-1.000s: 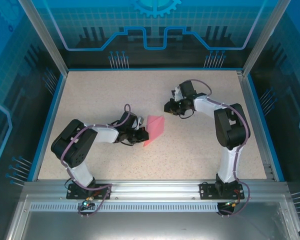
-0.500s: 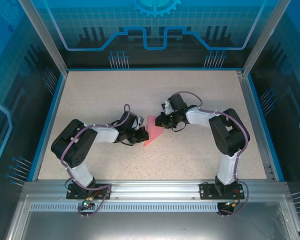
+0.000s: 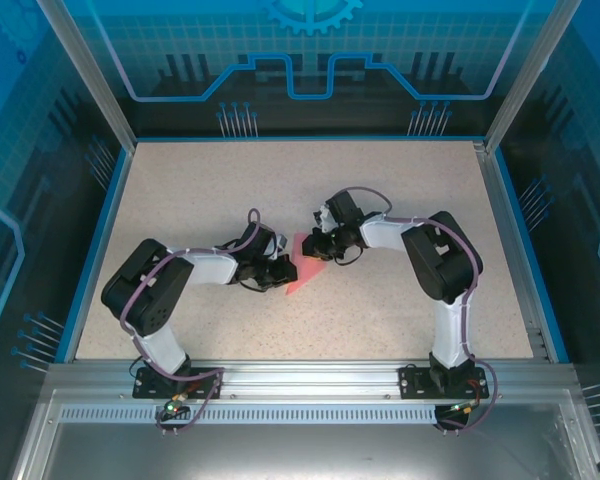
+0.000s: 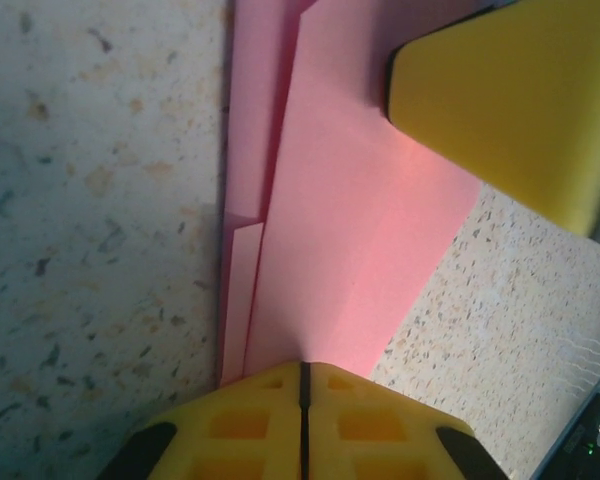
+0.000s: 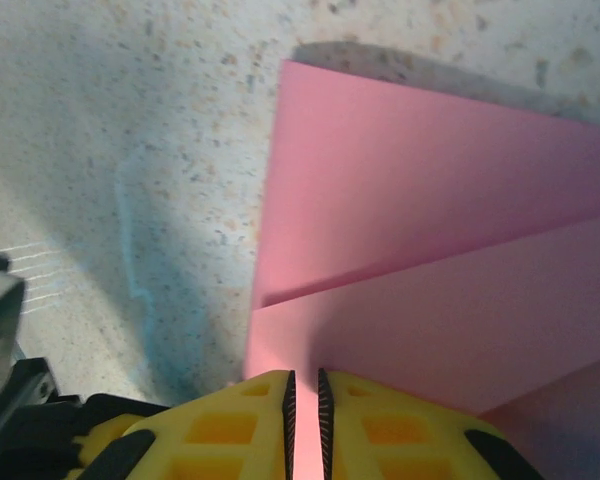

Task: Fold a paper plane with a square sheet of paper (pick it up from the middle)
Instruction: Fourth fold the wing at the center of the table.

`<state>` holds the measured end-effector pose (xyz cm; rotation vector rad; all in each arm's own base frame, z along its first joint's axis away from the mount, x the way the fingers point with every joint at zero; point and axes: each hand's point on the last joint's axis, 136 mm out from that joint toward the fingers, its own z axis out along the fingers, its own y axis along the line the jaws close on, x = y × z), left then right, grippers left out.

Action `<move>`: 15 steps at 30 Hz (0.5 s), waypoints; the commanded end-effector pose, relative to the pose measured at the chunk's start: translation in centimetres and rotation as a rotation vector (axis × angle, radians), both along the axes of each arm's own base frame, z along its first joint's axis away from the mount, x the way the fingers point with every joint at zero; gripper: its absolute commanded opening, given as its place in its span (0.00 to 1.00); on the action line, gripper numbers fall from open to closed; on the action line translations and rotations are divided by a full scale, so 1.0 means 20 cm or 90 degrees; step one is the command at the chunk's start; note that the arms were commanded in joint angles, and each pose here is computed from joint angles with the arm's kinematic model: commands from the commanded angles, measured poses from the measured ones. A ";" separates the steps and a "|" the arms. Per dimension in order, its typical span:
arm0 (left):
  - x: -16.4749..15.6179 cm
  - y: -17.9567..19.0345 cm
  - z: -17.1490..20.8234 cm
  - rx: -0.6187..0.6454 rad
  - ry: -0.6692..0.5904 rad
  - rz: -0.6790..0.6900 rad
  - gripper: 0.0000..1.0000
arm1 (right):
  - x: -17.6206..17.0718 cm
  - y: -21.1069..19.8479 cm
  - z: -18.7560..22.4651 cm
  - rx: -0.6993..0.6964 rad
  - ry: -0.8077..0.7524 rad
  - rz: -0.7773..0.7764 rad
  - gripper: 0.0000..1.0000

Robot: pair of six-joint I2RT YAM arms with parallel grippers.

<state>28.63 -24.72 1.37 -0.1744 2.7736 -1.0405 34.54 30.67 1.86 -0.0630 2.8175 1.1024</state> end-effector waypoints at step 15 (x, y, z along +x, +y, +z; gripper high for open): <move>0.04 0.11 0.13 0.023 0.031 0.034 0.34 | -0.05 -0.06 -0.11 -0.003 0.032 -0.002 0.16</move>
